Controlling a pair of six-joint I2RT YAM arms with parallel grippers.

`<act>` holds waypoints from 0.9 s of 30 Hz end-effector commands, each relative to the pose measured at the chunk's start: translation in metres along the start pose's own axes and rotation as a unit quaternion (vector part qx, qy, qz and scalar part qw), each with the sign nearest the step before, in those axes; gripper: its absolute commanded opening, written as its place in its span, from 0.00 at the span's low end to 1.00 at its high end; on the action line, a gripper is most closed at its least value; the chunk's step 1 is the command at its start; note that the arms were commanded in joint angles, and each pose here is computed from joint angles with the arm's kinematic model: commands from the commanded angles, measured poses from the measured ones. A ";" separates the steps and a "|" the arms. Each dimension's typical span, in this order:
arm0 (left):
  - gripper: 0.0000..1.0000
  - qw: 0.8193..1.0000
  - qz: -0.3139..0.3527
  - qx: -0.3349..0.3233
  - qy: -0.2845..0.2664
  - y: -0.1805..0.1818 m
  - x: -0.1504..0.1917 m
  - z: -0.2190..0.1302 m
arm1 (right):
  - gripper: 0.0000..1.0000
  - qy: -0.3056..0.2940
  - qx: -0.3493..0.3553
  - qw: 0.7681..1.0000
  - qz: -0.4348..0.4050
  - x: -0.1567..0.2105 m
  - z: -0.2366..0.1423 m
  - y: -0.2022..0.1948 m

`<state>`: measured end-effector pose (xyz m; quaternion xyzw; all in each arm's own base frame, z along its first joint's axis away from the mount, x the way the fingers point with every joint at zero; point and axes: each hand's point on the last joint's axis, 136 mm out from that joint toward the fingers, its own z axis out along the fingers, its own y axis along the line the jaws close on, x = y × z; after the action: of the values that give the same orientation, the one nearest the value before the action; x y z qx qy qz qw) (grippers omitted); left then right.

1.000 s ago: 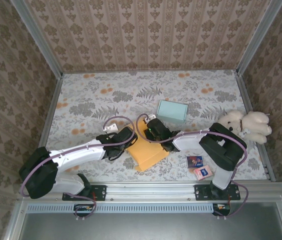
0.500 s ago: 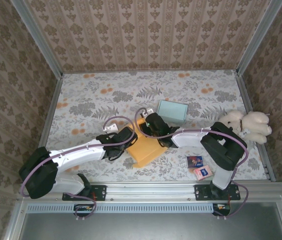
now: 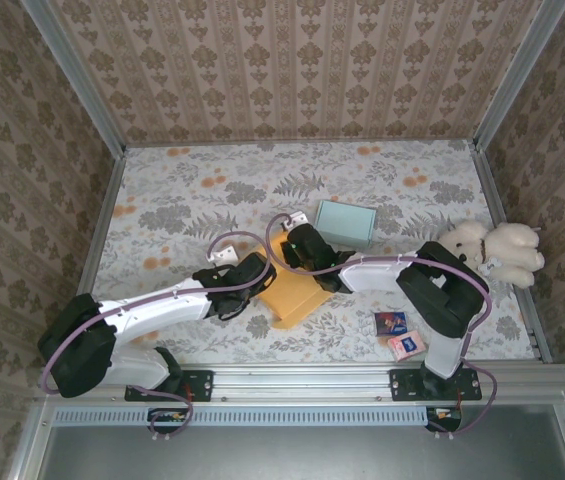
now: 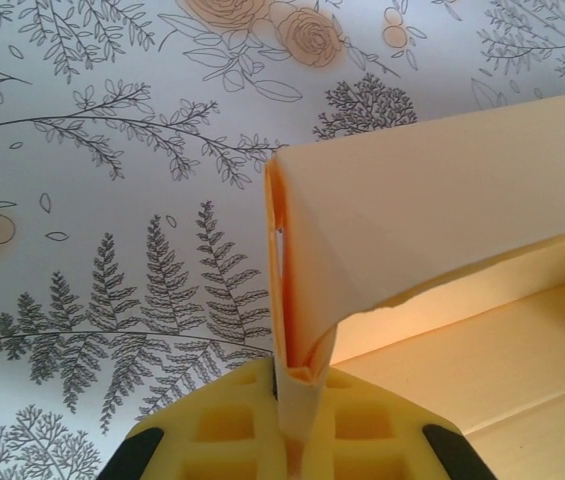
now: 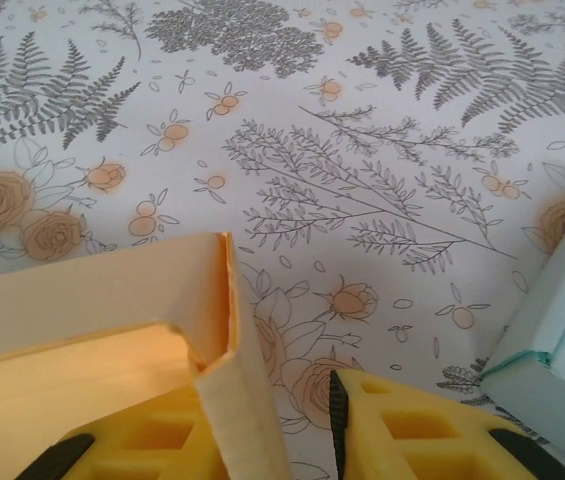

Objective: Fold the paper box

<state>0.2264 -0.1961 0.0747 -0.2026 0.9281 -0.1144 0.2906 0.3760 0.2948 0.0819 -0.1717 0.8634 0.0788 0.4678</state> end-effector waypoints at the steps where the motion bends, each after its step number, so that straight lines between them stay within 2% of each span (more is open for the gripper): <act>1: 0.03 1.000 -0.010 -0.013 -0.022 0.007 -0.008 -0.001 | 0.30 -0.006 0.023 1.000 0.015 0.005 -0.003 -0.016; 11: 0.01 0.992 0.007 -0.065 -0.112 0.025 -0.039 -0.001 | 0.38 -0.013 -0.107 0.993 0.038 0.008 -0.046 0.023; 17: 0.00 0.985 0.069 -0.063 -0.142 0.017 -0.054 0.000 | 0.45 -0.013 -0.132 0.990 0.049 0.007 -0.077 0.026; 21: 0.00 0.977 0.144 -0.039 -0.155 0.004 -0.057 0.001 | 0.46 -0.023 -0.122 0.991 0.049 -0.004 -0.094 0.016; 27: 0.00 0.950 0.256 0.061 -0.166 -0.019 -0.044 0.007 | 0.47 -0.055 -0.099 0.992 0.052 -0.029 -0.115 -0.005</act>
<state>0.2622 -0.1755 0.0816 -0.0422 0.9011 -0.0265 0.4308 0.3012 0.2778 0.1688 -0.1757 0.8241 0.2185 0.4922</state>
